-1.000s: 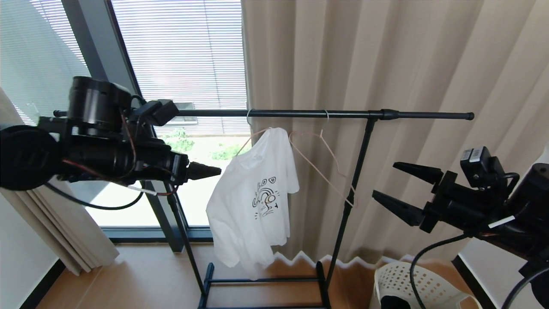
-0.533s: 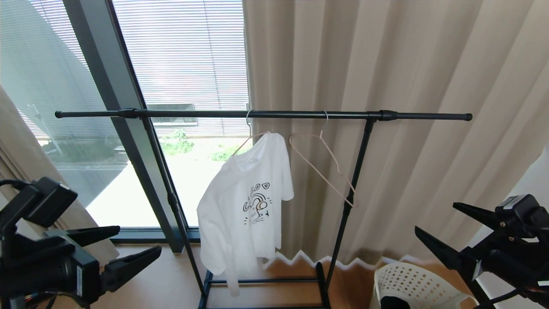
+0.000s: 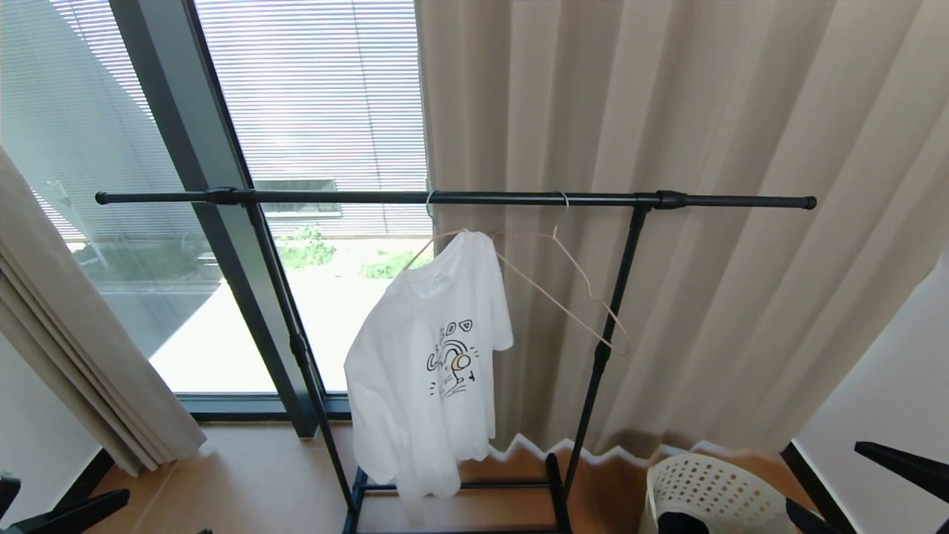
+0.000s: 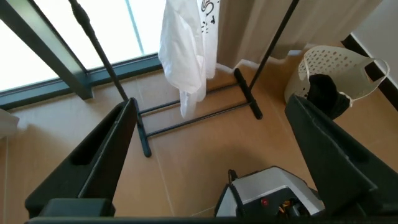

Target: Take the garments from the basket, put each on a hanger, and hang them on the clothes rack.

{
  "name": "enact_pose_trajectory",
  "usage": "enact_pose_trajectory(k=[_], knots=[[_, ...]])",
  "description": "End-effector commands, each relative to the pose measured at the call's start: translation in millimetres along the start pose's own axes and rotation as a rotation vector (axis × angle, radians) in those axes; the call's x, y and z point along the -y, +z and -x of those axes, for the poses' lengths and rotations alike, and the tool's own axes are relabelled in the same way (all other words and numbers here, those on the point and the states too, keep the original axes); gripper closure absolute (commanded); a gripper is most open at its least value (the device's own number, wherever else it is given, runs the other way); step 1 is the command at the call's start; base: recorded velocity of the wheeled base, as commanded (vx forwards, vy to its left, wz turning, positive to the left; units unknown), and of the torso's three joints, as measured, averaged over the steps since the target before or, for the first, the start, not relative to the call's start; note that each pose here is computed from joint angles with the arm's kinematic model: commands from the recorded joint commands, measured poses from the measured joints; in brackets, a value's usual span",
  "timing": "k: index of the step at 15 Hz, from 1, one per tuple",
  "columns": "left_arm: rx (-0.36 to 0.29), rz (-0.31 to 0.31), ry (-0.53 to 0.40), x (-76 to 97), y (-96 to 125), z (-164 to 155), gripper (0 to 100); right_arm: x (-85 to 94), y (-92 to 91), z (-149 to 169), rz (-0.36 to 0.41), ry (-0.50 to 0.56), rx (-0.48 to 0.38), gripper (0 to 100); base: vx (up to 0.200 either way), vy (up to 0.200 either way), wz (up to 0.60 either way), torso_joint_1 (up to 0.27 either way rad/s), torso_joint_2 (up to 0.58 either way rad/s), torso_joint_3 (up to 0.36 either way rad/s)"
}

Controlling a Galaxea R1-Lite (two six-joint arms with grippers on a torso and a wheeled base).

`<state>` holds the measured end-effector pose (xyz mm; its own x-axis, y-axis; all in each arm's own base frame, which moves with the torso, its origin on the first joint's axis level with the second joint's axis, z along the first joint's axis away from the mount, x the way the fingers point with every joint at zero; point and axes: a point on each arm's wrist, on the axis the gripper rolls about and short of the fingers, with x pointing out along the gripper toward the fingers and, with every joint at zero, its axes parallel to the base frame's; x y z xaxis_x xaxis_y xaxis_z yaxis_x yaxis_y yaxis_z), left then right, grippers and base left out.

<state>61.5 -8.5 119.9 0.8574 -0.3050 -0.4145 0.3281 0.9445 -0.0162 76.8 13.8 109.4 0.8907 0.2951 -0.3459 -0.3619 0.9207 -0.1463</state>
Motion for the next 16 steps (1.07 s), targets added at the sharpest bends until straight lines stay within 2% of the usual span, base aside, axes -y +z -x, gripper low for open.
enact_pose_trajectory(k=[1, 2, 4, 5, 6, 8, 10, 12, 16], knots=[[0.062, -0.006, 0.02, 7.7, -34.1, 15.6, 0, -21.1, -44.2, 60.5, 0.02, -0.043, 0.11, 0, 0.0, 0.0, 0.0, 0.0, 0.0, 0.0], [0.129, -0.01, 0.046, 9.7, -36.9, 22.8, 0, -23.0, -49.1, 64.9, 0.0, -0.051, 0.136, 0, 0.0, 0.0, 0.0, 0.0, 0.0, 0.0], [0.186, -0.014, 0.081, 12.8, -43.5, 31.4, 0, -23.6, -50.8, 66.3, -0.068, -0.046, 0.149, 0, 0.0, 0.0, 0.0, 0.0, 0.0, 0.0], [0.211, -0.018, 0.094, 14.1, -46.3, 34.6, 0, -23.9, -51.1, 67.5, -0.068, -0.054, 0.165, 0, 0.0, 0.0, 0.0, 0.0, 0.0, 0.0], [0.255, -0.03, 0.114, 16.5, -50.7, 39.6, 0, -25.7, -53.4, 72.3, -0.064, -0.093, 0.226, 0, 0.0, 0.0, 0.0, 0.0, 0.0, 0.0], [0.303, -0.049, 0.123, 19.6, -57.9, 45.1, 0, -28.7, -56.5, 77.6, -0.064, -0.173, 0.299, 0, 0.0, 0.0, 0.0, 0.0, 0.0, 0.0], [0.328, -0.056, 0.136, 20.6, -59.9, 47.2, 0, -29.9, -57.3, 79.0, -0.063, -0.202, 0.319, 0, 0.0, 0.0, 0.0, 0.0, 0.0, 0.0], [0.403, -0.083, 0.153, 23.0, -64.6, 52.7, 0, -30.5, -58.5, 81.0, -0.071, -0.237, 0.346, 0, 0.0, 0.0, 0.0, 0.0, 0.0, 0.0], [0.405, -0.075, 0.2, 22.0, -64.9, 53.2, 0, -30.0, -58.1, 81.3, -0.085, -0.254, 0.349, 0, 0.0, 0.0, 0.0, 0.0, 0.0, 0.0]])
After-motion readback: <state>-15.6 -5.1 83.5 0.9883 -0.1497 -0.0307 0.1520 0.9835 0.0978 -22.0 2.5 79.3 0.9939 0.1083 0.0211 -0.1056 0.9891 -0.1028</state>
